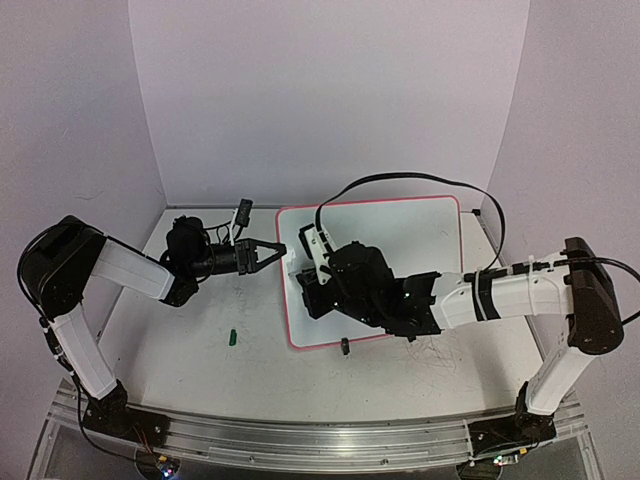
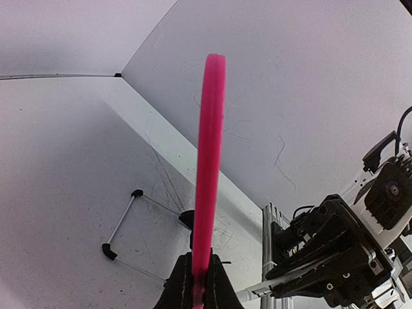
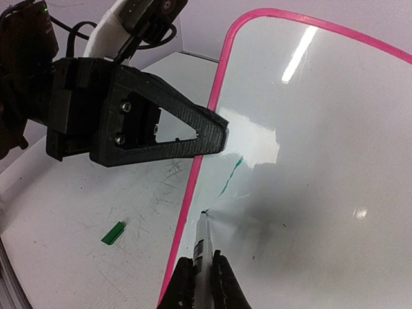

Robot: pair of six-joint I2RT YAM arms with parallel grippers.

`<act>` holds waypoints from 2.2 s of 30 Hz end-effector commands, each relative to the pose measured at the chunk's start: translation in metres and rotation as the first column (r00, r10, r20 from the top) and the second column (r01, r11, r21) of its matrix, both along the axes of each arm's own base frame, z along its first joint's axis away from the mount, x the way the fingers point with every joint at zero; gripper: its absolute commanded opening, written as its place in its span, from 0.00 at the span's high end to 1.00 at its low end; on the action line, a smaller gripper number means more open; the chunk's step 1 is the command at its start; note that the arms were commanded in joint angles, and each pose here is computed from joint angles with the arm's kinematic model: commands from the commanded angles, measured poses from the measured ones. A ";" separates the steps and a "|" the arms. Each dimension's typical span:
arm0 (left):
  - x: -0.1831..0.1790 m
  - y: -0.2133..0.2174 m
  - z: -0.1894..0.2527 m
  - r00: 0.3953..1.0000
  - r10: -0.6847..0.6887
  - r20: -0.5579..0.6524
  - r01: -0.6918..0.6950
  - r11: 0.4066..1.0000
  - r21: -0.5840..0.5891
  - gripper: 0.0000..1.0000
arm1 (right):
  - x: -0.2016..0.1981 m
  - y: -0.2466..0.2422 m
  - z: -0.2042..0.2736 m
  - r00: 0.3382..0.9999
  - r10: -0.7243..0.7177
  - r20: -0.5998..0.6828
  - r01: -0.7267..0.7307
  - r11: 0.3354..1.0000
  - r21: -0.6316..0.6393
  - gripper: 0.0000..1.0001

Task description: Write a sentence on the whiteboard

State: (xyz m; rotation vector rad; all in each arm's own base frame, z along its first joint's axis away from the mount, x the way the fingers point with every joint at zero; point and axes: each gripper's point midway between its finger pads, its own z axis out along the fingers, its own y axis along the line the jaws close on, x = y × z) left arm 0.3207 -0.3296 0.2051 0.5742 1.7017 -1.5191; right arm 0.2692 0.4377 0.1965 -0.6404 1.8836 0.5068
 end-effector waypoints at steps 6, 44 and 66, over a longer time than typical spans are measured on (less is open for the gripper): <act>-0.005 0.001 0.022 1.000 -0.021 0.023 0.022 0.999 -0.035 1.00 | -0.007 -0.014 0.067 0.996 -0.007 0.087 -0.007 0.986 0.169 1.00; -0.007 0.000 0.023 0.999 -0.032 0.025 0.032 0.999 -0.034 1.00 | 0.028 -0.004 0.052 0.990 -0.083 0.116 0.070 0.992 0.110 1.00; -0.007 0.000 0.026 0.999 -0.036 0.030 0.037 0.999 -0.039 1.00 | 0.033 -0.004 0.042 0.987 -0.112 0.112 0.104 0.992 0.076 1.00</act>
